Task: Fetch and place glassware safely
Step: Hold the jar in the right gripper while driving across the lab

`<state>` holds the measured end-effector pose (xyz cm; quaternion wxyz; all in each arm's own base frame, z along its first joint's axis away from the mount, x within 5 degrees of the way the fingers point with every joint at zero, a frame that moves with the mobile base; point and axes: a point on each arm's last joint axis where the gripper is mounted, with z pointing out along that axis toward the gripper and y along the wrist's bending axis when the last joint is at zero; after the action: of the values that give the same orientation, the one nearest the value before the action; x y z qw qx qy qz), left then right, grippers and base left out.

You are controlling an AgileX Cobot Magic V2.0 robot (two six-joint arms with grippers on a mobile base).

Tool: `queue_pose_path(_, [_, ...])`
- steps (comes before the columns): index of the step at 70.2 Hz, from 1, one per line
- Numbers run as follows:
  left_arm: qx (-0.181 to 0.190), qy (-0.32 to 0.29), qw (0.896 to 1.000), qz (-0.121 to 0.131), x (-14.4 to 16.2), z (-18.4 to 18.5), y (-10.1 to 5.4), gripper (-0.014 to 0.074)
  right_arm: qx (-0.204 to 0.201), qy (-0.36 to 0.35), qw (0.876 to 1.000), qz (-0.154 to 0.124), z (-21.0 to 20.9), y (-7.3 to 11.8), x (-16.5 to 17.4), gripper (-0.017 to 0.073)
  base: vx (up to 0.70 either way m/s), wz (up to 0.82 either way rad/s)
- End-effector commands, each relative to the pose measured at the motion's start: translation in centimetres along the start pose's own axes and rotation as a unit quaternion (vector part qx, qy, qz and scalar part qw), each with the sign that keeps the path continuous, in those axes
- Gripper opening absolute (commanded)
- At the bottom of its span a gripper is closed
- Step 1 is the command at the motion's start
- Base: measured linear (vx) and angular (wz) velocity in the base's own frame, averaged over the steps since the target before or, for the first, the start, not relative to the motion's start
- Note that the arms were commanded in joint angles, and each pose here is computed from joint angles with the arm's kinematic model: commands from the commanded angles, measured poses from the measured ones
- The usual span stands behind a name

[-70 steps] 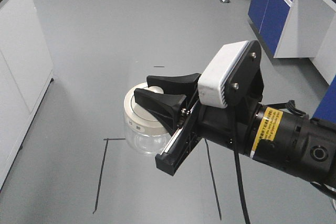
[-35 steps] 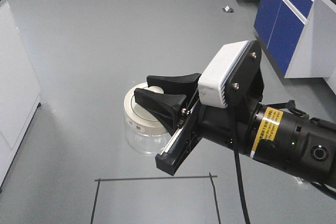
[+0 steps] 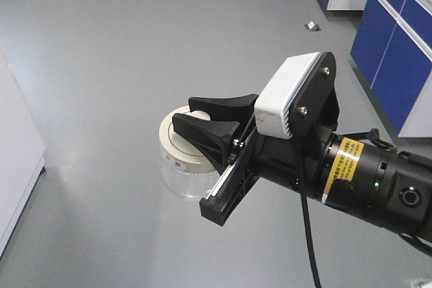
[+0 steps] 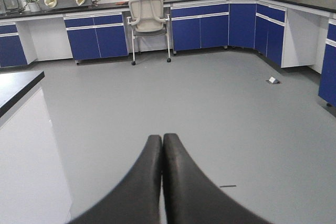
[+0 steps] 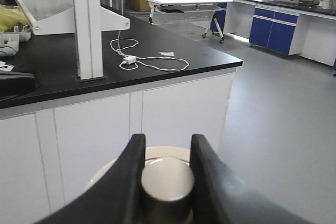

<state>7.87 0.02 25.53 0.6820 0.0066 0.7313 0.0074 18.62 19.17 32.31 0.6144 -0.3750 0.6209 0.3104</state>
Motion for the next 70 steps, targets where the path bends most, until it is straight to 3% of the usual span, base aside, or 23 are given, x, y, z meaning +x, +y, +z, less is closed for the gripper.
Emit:
queue_pose_path(1, [0.003, -0.046, 0.999, -0.006, -1.62, -0.06, -0.03, -0.0007, -0.018, -0.067, 0.998, -0.001, -0.6, 0.36, -2.51, -0.0003, 0.53, 0.02])
queue_pose_path(70, [0.003, -0.046, 0.999, -0.006, -1.62, -0.06, -0.03, -0.0007, -0.018, -0.066, 0.998, -0.001, -0.6, 0.36, -2.51, -0.0003, 0.59, -0.02])
